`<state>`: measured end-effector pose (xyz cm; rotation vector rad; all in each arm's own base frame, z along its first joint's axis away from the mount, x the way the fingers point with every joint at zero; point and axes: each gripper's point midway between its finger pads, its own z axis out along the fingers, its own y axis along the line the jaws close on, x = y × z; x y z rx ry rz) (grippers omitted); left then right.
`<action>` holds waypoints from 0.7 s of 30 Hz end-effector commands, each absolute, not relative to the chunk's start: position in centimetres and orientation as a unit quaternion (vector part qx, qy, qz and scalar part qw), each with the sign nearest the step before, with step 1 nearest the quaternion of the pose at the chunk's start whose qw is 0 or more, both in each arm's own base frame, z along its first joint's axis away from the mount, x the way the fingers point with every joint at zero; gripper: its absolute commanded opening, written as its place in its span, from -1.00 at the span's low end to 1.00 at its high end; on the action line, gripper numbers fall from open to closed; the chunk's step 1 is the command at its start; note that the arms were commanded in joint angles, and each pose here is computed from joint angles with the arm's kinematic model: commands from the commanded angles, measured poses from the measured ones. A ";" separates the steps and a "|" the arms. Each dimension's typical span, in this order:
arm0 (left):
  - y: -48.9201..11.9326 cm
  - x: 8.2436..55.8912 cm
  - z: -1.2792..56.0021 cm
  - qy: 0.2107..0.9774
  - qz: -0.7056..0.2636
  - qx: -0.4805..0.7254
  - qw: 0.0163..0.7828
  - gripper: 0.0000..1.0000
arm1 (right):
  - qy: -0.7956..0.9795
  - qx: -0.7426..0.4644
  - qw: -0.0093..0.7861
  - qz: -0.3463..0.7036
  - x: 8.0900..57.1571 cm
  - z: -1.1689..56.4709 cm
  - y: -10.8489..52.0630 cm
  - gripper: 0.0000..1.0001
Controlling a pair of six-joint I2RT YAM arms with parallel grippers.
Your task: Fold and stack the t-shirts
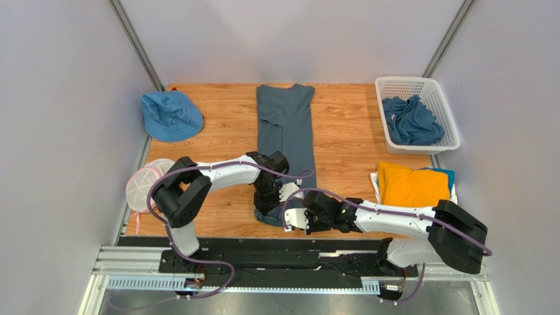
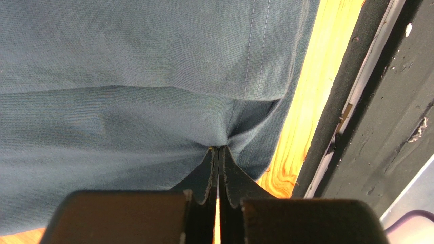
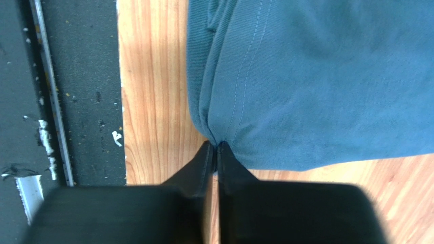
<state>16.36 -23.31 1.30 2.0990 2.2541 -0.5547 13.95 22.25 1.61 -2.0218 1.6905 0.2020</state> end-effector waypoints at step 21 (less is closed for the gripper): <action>-22.8 17.8 8.1 0.712 -0.144 0.674 0.135 -1.00 | 0.666 -0.675 0.313 0.058 15.7 10.6 22.6 -1.00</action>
